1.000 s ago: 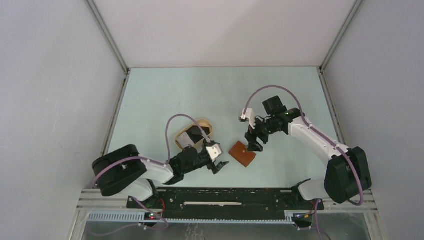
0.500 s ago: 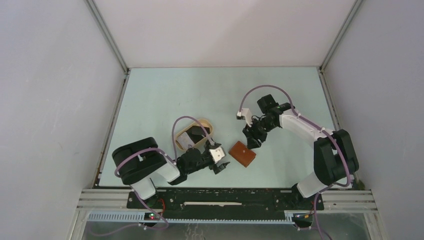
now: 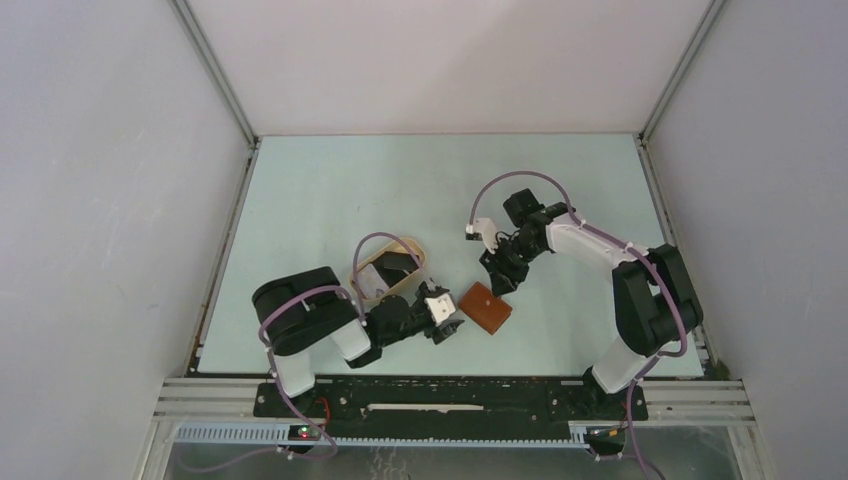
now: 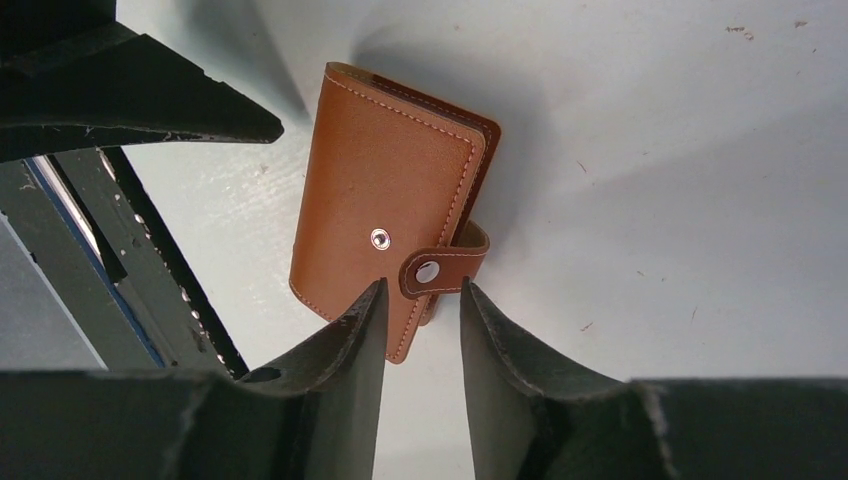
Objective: Put the credit cards into the card holder
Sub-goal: Close the card holder at the center of the board.
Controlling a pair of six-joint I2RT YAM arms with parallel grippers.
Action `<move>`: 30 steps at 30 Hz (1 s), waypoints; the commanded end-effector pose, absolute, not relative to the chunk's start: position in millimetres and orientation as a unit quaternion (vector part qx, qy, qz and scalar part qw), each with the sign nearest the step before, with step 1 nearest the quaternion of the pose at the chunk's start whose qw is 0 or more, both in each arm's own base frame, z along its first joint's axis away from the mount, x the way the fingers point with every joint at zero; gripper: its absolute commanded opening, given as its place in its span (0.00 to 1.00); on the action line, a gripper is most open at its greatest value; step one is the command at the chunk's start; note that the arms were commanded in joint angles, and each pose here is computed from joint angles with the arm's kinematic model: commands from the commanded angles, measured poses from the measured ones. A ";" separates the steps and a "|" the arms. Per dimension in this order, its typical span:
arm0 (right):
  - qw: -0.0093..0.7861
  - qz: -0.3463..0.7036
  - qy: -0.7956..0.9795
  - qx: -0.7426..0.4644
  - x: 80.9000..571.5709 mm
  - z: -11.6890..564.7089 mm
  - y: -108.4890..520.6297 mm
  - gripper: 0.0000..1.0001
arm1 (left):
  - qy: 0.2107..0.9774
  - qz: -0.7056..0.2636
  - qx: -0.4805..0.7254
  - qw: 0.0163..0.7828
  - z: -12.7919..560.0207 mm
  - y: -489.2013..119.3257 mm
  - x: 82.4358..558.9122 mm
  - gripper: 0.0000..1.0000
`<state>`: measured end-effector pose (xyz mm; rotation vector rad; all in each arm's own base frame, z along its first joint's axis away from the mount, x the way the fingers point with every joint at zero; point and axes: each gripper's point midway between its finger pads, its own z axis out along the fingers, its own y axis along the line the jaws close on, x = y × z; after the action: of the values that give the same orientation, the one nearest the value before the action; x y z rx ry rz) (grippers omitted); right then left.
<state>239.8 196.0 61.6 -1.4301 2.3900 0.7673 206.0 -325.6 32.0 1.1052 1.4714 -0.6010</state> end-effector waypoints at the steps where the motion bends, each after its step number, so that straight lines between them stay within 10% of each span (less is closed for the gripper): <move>1: 0.140 0.258 0.820 -0.492 249.3 69.7 204.0 0.39 | 0.602 -0.270 0.467 0.588 48.2 -341.2 211.5 0.79; 14: 0.119 0.255 0.821 -0.497 244.3 61.7 205.2 0.26 | 0.615 -0.269 0.465 0.577 41.3 -341.2 213.7 0.76; 20: 0.116 0.253 0.820 -0.501 243.8 61.4 205.3 0.00 | 0.620 -0.276 0.458 0.574 42.9 -340.6 214.1 0.71; 30: 0.137 0.257 0.812 -0.505 246.8 72.9 210.6 0.00 | 0.640 -0.301 0.412 0.575 55.6 -343.3 217.3 0.62</move>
<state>238.1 201.8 54.7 -1.4648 2.4228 0.7480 206.6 -330.4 25.0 1.0718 1.5358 -0.6518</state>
